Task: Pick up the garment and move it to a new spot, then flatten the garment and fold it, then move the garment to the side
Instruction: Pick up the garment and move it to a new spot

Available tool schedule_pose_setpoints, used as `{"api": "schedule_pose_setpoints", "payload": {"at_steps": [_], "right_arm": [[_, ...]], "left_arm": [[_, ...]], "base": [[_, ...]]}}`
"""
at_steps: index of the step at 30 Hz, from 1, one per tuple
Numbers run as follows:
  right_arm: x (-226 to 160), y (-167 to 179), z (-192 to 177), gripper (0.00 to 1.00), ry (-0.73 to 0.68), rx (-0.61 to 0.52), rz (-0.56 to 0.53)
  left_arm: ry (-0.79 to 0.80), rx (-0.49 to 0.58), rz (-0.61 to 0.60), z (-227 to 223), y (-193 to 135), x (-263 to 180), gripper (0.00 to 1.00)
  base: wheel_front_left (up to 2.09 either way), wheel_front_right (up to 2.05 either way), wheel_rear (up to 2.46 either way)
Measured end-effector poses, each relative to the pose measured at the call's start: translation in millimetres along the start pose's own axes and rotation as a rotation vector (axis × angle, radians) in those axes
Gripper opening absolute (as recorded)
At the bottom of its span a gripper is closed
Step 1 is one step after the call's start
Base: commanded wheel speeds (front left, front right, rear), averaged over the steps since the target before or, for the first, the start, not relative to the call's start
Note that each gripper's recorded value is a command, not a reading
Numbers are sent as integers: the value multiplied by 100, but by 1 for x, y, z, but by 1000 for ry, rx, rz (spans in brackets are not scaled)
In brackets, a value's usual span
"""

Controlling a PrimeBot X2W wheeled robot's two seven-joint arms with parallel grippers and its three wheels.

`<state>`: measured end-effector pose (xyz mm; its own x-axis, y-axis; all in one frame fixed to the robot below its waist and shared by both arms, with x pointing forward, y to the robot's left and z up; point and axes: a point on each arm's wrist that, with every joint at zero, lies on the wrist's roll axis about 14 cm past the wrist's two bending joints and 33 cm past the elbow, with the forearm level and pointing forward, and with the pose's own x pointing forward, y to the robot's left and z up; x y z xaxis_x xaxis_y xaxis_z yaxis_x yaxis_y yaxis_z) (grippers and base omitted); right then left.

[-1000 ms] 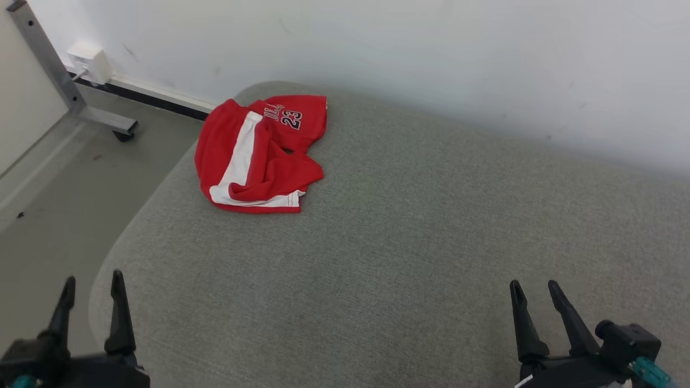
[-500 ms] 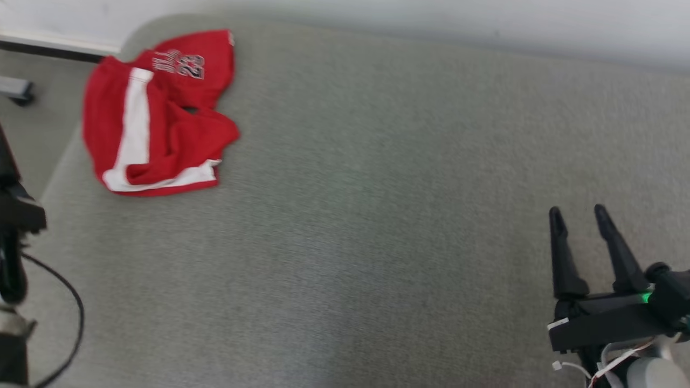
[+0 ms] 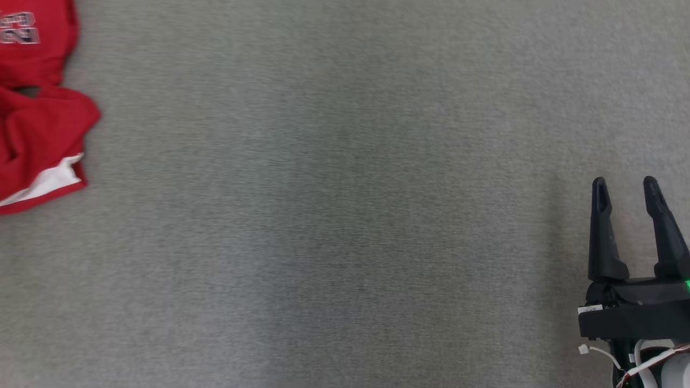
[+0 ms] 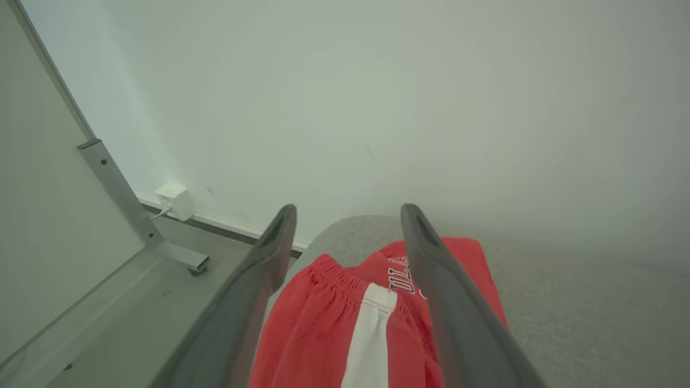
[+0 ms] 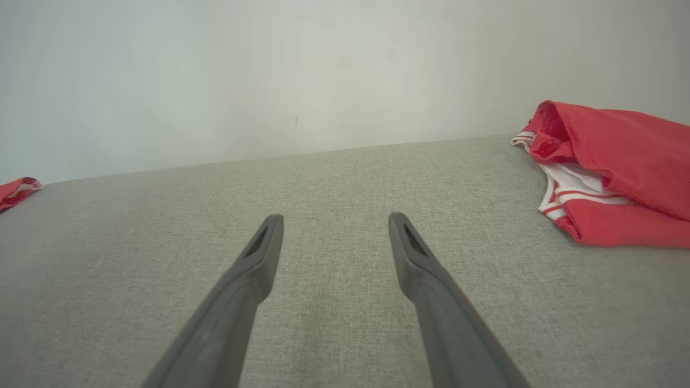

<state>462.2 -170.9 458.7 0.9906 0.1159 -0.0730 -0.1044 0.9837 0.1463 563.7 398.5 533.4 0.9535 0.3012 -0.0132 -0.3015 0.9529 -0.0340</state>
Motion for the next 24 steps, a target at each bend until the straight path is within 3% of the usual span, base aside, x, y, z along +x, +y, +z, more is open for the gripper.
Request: {"api": "schedule_pose_setpoints", "payload": {"at_steps": [11, 14, 17, 20, 21, 23, 24], "right_arm": [[-11, -36, -11, 100, 47, -44, -102], [-11, -39, -13, 100, 56, -50, -111], [-10, -38, -12, 100, 52, -55, -107], [-9, -35, -8, 100, 46, -55, -99], [-9, -35, -8, 100, 47, -55, -99], [-9, -33, -7, 100, 43, -53, -92], [-8, -31, -6, 100, 40, -52, -88]], "left_arm": [[409, 58, -18, -121, -16, 12, 100], [538, 25, -5, -148, -16, 3, 100], [679, -1, 9, -166, -14, -11, 100], [714, -11, 6, -166, -14, -14, 100], [714, -9, 5, -165, -14, -15, 45], [713, -12, 1, -163, -15, -16, 0], [719, -6, 1, -163, -14, -18, 0]], "base": [[0, 0, 0], [0, 0, 0], [0, 0, 0], [0, 0, 0], [0, 0, 0], [0, 0, 0], [0, 0, 0]]}}
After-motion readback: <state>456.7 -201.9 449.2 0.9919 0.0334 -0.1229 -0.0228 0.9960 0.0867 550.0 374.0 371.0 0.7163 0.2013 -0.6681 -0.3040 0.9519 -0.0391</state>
